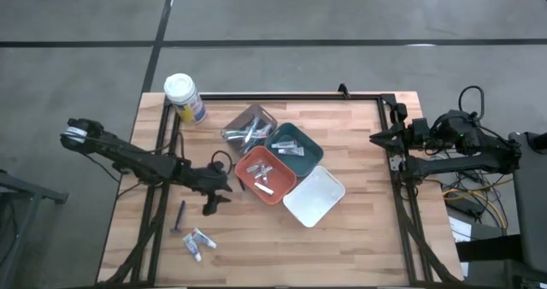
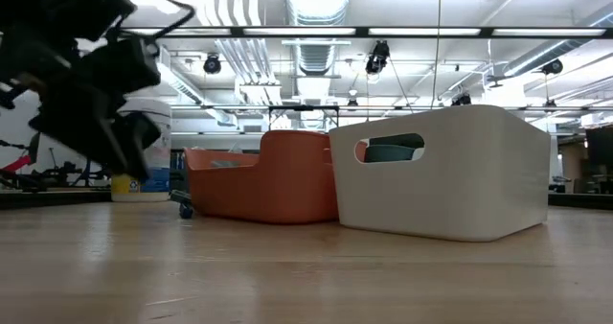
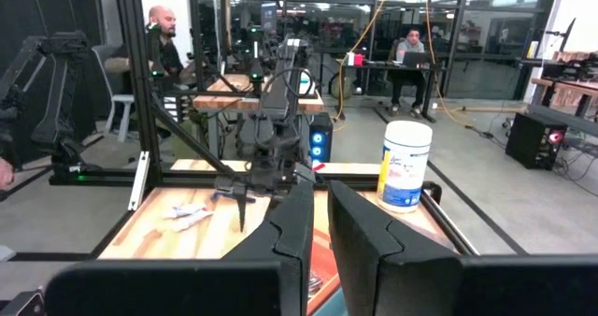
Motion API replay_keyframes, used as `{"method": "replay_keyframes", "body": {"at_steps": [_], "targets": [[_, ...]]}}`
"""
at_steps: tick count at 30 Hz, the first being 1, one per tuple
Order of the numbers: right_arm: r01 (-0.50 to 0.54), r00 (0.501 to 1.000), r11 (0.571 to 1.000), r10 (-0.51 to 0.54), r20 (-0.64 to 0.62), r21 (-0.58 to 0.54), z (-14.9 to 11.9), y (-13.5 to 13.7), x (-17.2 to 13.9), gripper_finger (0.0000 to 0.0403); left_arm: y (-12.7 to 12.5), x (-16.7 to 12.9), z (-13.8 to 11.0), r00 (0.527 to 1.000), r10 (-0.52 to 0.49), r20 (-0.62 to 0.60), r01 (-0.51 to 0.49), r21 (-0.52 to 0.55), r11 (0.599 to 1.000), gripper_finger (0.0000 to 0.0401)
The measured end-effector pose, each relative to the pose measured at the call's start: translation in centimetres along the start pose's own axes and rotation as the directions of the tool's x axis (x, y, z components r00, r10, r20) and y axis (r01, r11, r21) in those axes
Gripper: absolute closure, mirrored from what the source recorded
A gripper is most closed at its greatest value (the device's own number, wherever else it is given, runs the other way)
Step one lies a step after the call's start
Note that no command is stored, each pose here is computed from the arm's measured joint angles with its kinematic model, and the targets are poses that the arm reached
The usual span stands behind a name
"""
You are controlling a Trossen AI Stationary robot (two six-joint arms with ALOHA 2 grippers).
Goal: Pick & Place Travel size toiletries
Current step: Put the white toothpaste into the blue bin
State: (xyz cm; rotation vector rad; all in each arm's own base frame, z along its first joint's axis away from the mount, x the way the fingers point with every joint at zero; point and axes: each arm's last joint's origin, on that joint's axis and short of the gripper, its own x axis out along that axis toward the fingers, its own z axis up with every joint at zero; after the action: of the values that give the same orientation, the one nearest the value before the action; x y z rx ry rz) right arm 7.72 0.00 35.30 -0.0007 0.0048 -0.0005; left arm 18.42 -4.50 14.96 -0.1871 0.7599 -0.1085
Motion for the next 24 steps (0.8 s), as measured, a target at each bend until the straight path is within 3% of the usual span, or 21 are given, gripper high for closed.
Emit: {"method": "replay_keyframes", "body": {"at_steps": [2, 7, 10, 17, 24], "targets": [[0.000, 1.000, 1.000, 0.000, 0.000, -0.002, 0.0, 0.0, 0.0, 0.0369, 0.0, 0.0, -0.5, 0.998, -0.022, -0.059, 0.020, -0.037, 0.999, 0.0220], [0.000, 1.000, 1.000, 0.000, 0.000, -0.002, 0.0, 0.0, 0.0, 0.0369, -2.0, -0.3, -1.3, 0.942, -0.288, -0.174, 0.273, -0.108, 0.956, 0.0220], [0.000, 1.000, 1.000, 0.000, 0.000, 0.000, 0.0, 0.0, 0.0, 0.0369, -3.8, -0.6, -1.4, 0.921, -0.339, -0.192, 0.331, -0.074, 0.941, 0.0223], [0.000, 1.000, 1.000, 0.000, 0.000, -0.001, 0.0, 0.0, 0.0, 0.0369, -7.2, -1.5, -2.2, 0.949, -0.279, -0.150, 0.296, 0.106, 0.949, 0.0248], [0.000, 1.000, 1.000, 0.000, 0.000, -0.001, 0.0, 0.0, 0.0, 0.0369, -8.5, -2.1, -3.2, 0.937, -0.304, -0.173, 0.319, 0.065, 0.945, 0.0266]]}}
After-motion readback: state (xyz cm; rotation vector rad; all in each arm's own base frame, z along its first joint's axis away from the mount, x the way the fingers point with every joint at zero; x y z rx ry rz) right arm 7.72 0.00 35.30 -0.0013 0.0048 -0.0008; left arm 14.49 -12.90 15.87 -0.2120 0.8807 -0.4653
